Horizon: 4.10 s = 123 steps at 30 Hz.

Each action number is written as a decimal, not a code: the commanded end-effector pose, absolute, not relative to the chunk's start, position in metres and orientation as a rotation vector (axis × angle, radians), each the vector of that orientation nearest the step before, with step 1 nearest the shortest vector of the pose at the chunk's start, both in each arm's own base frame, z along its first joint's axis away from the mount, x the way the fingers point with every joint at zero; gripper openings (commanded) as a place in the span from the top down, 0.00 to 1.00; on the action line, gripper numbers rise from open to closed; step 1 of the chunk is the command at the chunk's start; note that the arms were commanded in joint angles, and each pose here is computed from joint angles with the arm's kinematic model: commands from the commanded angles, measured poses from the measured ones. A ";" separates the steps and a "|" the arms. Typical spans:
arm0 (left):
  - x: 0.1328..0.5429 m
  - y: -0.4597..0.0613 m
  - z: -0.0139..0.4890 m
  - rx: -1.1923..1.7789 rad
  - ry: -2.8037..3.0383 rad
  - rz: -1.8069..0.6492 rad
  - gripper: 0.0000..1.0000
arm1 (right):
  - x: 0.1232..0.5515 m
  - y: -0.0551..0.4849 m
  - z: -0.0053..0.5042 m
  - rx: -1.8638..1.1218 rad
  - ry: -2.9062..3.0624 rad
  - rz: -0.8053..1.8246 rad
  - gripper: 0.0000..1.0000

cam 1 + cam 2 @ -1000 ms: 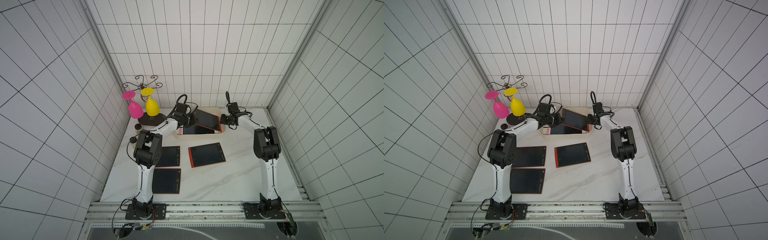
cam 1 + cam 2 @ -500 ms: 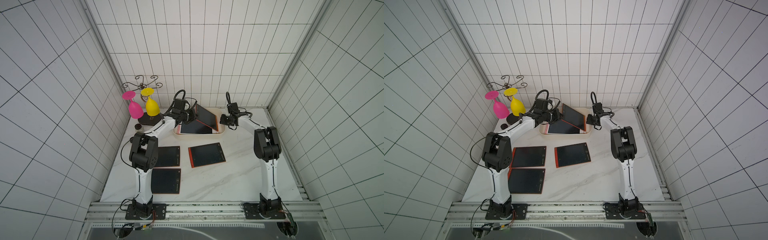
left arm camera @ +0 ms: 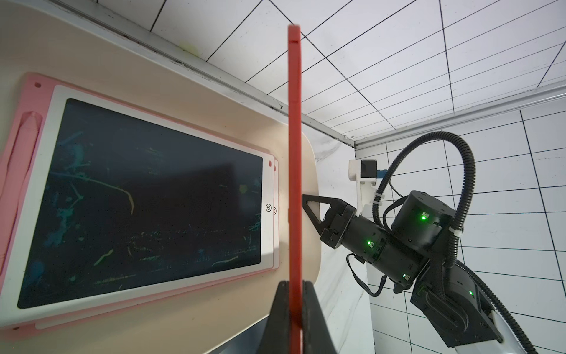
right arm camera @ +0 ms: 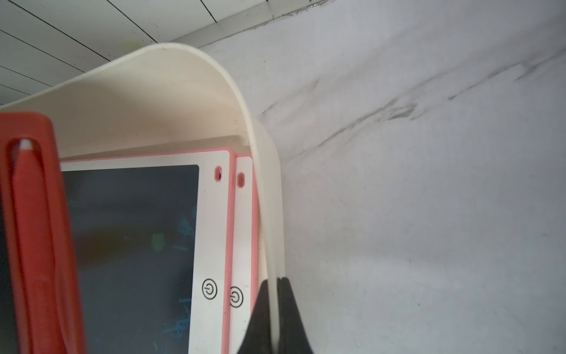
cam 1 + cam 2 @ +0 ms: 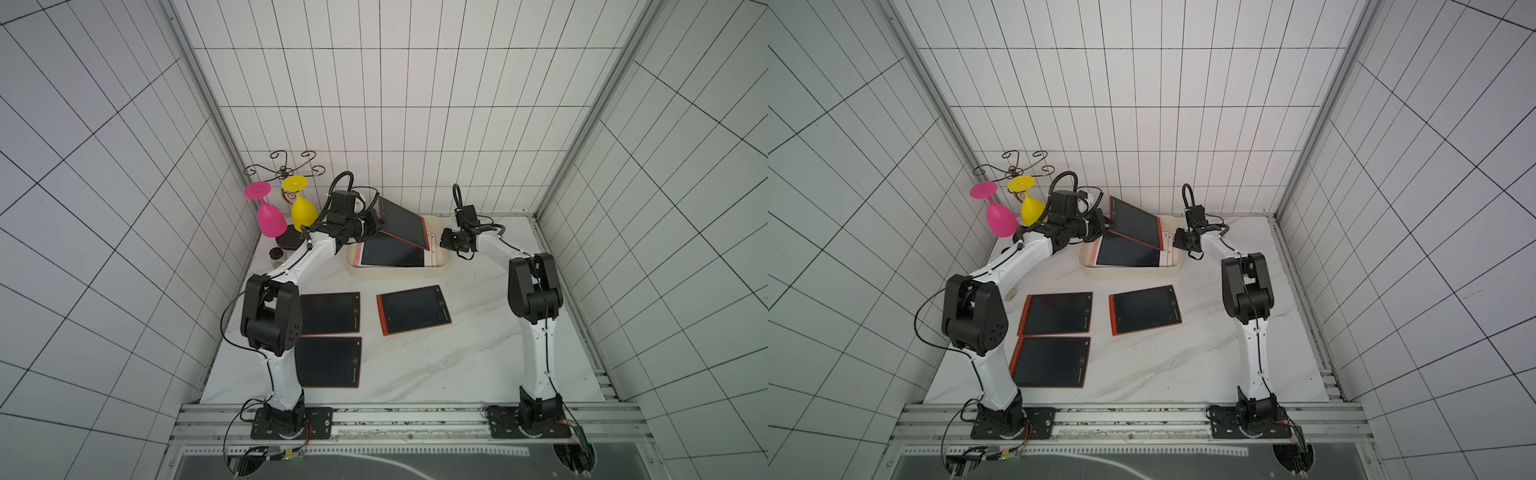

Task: Take out the writing tablet from the storage box
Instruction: Pick up the writing tablet from the storage box, then adjust the writing tablet at the center of the board.

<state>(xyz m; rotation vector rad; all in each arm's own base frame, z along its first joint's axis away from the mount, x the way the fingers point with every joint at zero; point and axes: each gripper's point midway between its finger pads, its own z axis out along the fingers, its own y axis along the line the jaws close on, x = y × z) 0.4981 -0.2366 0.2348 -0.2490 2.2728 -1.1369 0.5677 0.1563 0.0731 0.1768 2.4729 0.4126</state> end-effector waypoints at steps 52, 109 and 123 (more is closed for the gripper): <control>0.241 -0.199 0.234 -0.378 2.358 -1.435 1.00 | 0.458 0.158 0.181 0.082 2.297 0.618 0.19; 0.169 -0.163 0.157 -0.611 2.523 -1.042 1.00 | 0.418 0.144 0.171 0.071 2.300 0.612 0.19; 0.169 -0.164 0.157 -0.614 2.526 -1.043 1.00 | 0.420 0.142 0.167 0.073 2.309 0.605 0.19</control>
